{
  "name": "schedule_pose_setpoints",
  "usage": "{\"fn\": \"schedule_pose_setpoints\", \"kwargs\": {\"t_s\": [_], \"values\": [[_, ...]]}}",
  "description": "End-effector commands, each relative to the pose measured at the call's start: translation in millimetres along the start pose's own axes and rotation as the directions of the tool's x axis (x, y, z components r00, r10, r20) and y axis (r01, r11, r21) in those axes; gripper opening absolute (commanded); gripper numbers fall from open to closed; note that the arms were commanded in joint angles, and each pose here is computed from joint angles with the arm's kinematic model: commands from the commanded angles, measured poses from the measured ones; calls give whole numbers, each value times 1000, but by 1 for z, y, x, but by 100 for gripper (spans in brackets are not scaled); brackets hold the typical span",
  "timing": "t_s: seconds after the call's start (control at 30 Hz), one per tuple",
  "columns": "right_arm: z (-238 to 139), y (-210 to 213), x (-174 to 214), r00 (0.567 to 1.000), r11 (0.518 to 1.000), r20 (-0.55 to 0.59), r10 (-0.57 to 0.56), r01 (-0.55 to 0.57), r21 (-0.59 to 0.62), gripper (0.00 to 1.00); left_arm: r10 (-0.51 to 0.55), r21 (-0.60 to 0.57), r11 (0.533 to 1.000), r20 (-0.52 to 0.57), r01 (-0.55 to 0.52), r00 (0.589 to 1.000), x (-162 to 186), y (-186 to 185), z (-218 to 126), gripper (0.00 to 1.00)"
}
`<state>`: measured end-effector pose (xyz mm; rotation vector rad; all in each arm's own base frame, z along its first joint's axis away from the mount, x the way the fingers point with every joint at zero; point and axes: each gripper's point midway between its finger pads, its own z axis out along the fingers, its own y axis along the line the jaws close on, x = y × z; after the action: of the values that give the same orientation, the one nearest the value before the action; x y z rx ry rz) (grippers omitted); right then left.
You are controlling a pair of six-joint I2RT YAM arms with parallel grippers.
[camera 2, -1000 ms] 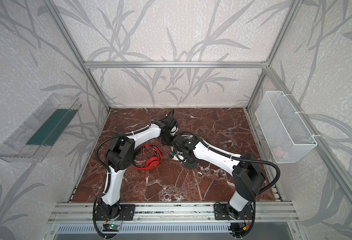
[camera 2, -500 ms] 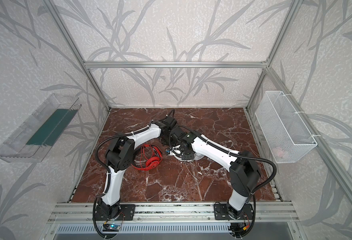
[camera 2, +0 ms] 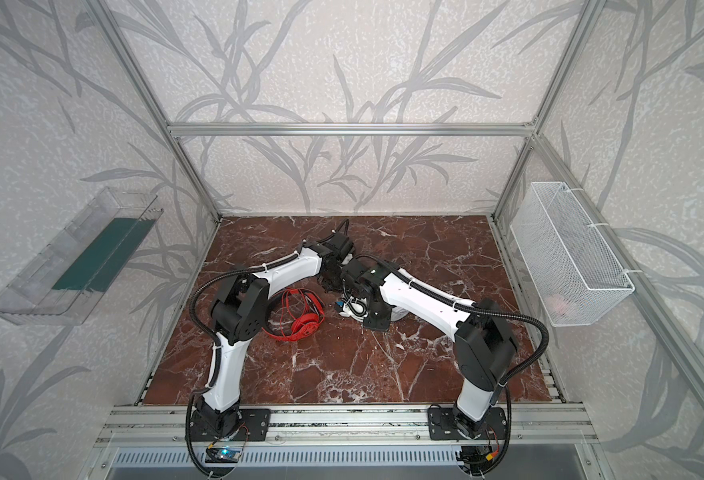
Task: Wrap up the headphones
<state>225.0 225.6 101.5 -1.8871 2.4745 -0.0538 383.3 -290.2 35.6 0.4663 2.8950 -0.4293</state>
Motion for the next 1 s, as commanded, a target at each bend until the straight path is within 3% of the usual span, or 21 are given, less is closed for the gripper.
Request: {"fn": "schedule_pose_setpoints", "kwargs": {"t_s": [0.0, 0.17, 0.37, 0.73, 0.97], "values": [[2, 21, 19, 960, 958, -33, 280, -281, -50, 0, -9, -35, 999, -52, 7, 999, 18, 5, -3, 3], [24, 35, 19, 871, 865, -20, 491, -490, -108, 3, -11, -35, 999, -61, 8, 998, 20, 5, -1, 3], [52, 35, 24, 809, 805, -19, 587, -587, -89, 6, -8, -34, 999, -66, 5, 998, 21, 5, -1, 4], [85, 35, 31, 776, 774, -42, 630, -631, -52, 20, -10, -37, 999, -76, 7, 997, 24, 6, 1, 4], [84, 40, 35, 762, 759, -39, 646, -648, -70, 30, -7, -36, 999, -80, 4, 997, 24, 6, 3, 4]]}}
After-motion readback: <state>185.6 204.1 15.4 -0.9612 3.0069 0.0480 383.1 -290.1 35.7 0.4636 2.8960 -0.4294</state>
